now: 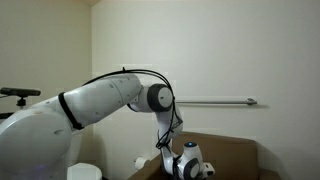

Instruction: Pick the cloth and put it on the shoulder of the couch

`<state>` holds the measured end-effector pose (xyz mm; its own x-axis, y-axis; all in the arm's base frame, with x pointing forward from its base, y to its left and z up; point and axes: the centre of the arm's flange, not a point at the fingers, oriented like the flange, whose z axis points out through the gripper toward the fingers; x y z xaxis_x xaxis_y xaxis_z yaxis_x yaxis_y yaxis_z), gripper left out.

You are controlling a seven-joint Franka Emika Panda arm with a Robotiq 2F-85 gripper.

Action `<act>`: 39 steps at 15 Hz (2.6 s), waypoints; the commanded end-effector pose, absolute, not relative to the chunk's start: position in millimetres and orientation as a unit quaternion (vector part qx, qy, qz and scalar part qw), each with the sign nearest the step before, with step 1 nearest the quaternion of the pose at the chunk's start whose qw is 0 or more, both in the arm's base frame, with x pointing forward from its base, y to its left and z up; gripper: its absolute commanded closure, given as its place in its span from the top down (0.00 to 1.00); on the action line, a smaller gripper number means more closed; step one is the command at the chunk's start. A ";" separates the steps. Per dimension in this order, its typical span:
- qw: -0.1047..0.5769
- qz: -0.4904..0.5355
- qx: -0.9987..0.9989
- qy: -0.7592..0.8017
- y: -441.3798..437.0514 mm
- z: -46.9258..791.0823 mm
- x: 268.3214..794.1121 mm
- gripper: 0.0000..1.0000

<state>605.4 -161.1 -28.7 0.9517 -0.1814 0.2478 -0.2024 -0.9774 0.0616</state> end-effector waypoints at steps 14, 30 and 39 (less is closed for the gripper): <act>0.004 0.133 0.990 -0.039 -146.3 59.9 610.8 0.06; 0.030 0.096 0.994 0.035 -89.7 173.6 594.3 0.06; 0.094 0.104 0.990 0.028 -78.5 242.7 592.7 0.06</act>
<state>608.6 -87.5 216.7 0.9722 0.0869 0.2175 0.0523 -0.9857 0.1600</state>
